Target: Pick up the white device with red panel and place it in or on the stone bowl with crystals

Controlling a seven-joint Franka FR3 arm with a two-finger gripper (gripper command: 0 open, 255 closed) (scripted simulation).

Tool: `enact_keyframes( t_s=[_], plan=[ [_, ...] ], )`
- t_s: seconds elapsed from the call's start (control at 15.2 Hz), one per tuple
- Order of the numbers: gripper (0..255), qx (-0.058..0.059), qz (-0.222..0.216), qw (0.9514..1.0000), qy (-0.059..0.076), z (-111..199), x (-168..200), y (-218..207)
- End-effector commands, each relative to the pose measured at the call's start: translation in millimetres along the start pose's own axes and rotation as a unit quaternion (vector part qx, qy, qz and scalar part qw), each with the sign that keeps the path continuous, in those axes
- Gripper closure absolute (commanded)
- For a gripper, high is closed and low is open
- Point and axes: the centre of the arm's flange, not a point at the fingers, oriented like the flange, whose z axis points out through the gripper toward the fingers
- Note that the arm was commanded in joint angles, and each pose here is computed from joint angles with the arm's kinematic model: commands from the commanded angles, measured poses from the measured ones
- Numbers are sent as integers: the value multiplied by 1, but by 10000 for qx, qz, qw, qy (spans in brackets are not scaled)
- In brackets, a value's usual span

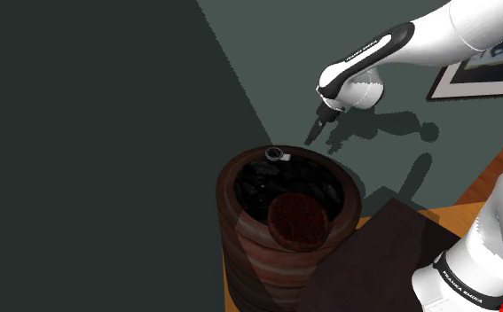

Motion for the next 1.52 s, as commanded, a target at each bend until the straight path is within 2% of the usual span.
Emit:
enact_keyframes(
  t_s=[0.0,0.33,0.66,1.12,1.45],
  plan=[
    [0,51,-231,9997,56,24,6,10],
    [0,184,-769,9967,160,82,30,32],
    [0,310,-1280,9909,259,138,56,49],
    [0,310,-1280,9909,259,174,57,46],
    [0,310,-1280,9909,259,177,57,46]
  ],
)
